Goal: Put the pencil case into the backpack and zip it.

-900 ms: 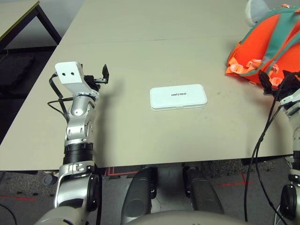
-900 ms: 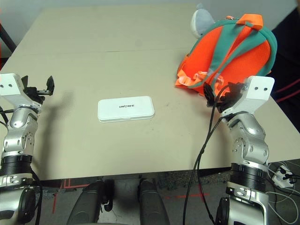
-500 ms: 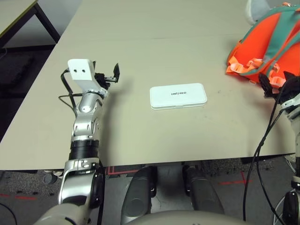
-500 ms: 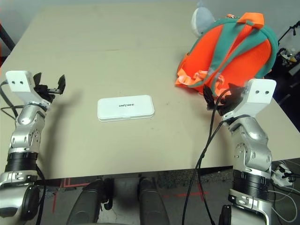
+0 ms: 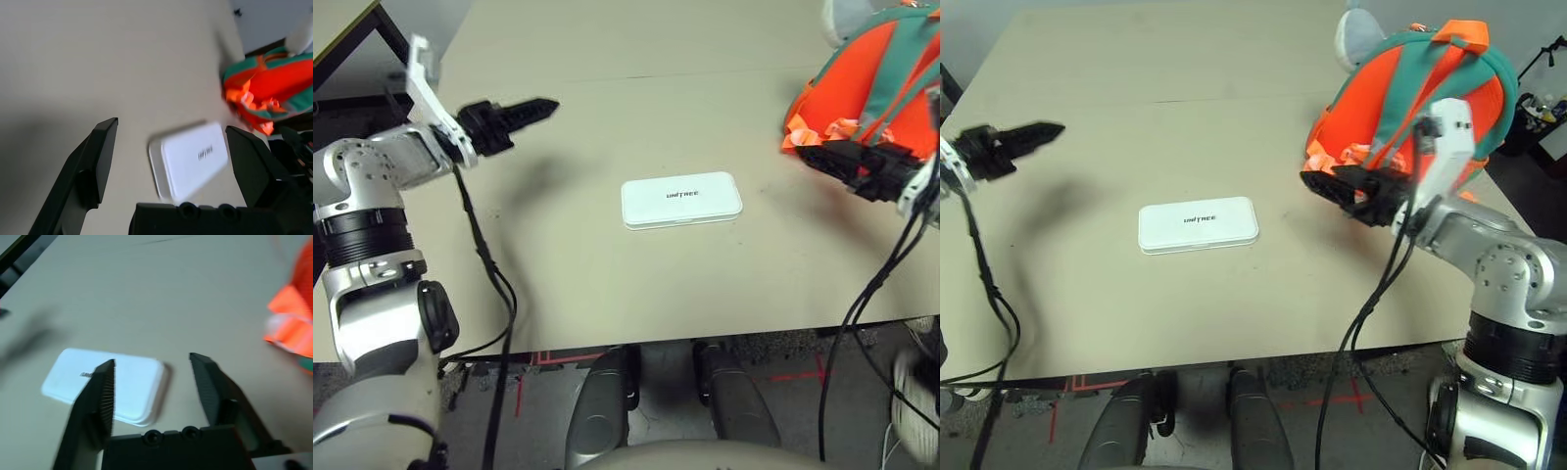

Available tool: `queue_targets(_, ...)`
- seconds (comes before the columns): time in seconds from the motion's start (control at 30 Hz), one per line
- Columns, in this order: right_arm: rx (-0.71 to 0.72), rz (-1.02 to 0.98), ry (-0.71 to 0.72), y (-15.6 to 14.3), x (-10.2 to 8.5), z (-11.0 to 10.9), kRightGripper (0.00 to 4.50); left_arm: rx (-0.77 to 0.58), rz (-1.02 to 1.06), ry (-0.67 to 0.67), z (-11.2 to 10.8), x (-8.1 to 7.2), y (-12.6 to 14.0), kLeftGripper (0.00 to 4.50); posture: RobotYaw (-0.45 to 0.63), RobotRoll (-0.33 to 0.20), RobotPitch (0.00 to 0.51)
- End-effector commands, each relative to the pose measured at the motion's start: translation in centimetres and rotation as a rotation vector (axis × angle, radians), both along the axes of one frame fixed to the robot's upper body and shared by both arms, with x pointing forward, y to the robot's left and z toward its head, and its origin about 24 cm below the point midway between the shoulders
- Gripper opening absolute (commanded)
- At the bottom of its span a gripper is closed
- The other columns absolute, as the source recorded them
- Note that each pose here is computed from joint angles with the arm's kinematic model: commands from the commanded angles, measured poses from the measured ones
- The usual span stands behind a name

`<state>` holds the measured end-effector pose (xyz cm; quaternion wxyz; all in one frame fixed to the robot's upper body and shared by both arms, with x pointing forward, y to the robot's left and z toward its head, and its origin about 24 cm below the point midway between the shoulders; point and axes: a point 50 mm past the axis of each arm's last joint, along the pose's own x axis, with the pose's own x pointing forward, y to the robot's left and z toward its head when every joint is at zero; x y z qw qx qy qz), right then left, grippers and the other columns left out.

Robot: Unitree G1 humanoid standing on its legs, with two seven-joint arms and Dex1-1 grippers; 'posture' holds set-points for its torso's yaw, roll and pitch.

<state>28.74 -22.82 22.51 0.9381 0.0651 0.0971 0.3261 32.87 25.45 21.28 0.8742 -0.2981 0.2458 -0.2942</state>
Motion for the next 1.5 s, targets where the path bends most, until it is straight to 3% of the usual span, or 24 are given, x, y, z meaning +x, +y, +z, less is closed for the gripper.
queue_targets(0.03,-0.053,0.033,0.040,1.0,0.4,-1.3,2.12,-0.042,-0.057,0.131,-1.9,-0.3,-1.4,4.50,0.16,0.000,0.149)
queue_targets(0.27,-0.187,0.011,0.121,1.2,1.0,-3.7,0.02,-0.068,-0.114,0.239,-4.9,0.1,-3.9,4.50,0.16,0.000,0.152)
queue_targets(0.6,-0.277,0.004,0.142,0.9,1.8,-5.9,0.02,-0.055,-0.137,0.264,-6.1,0.3,-5.2,4.50,0.13,0.000,0.170)
queue_targets(0.87,-0.303,-0.050,0.129,0.4,3.5,-6.8,0.02,-0.054,-0.138,0.278,-6.3,0.3,-5.2,4.50,0.14,0.000,0.168)
queue_targets(1.13,-0.357,-0.096,0.095,1.6,4.8,-6.6,0.02,-0.128,-0.158,0.428,-8.7,-0.3,-5.8,4.50,0.15,0.000,0.172)
queue_targets(1.5,-0.390,-0.052,0.113,3.3,4.3,-7.0,0.02,-0.128,-0.128,0.507,-10.6,0.7,-6.9,4.50,0.13,0.000,0.175)
